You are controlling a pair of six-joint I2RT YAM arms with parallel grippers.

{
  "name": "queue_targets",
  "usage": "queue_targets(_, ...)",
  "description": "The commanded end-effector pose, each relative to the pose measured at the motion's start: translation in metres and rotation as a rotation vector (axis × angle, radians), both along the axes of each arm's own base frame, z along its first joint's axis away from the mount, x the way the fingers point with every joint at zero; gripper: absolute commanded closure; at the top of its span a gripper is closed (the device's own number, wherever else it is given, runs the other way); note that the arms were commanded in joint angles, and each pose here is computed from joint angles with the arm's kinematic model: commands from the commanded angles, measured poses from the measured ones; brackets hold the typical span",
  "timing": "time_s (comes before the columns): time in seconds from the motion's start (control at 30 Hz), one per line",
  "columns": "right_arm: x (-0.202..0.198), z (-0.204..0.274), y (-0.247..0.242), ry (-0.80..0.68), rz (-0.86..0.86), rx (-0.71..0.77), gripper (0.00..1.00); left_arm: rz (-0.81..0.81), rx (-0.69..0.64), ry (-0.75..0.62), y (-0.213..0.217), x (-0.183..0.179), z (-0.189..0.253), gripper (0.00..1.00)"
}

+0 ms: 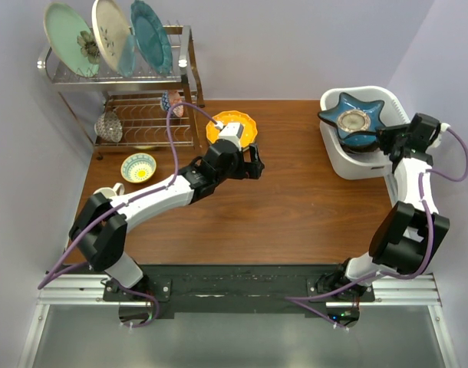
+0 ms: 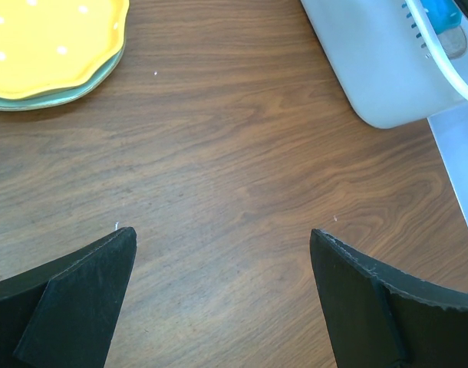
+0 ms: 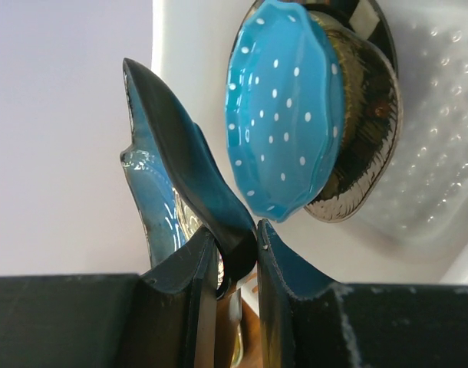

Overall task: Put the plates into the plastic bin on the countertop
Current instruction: Place the plate in the plastic bin.

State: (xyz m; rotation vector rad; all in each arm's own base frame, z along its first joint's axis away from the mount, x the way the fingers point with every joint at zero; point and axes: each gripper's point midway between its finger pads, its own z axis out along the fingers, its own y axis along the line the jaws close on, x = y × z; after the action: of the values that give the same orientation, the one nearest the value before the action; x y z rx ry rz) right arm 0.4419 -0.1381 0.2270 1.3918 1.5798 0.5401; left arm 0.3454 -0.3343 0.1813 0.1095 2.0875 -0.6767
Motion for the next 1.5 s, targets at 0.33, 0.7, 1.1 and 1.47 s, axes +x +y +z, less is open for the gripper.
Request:
queue_targets(0.33, 0.022, 0.068, -0.034, -0.255, -0.145, 0.003, 1.0, -0.039, -0.034, -0.063, -0.009, 0.009, 0.024, 0.01)
queue_targets(0.7, 0.024, 0.055, -0.05, -0.214, -0.201, -0.016, 1.0, -0.05, -0.023, -0.063, -0.009, 0.007, 0.022, 0.01)
queue_targets(1.1, 0.03, 0.039, -0.058, -0.188, -0.217, -0.005, 1.0, -0.05, -0.022, -0.069, -0.009, 0.008, 0.024, 0.01)
queue_targets(1.47, 0.033, 0.021, -0.064, -0.144, -0.22, -0.017, 0.92, -0.047, -0.012, -0.069, -0.007, 0.009, 0.022, 0.01)
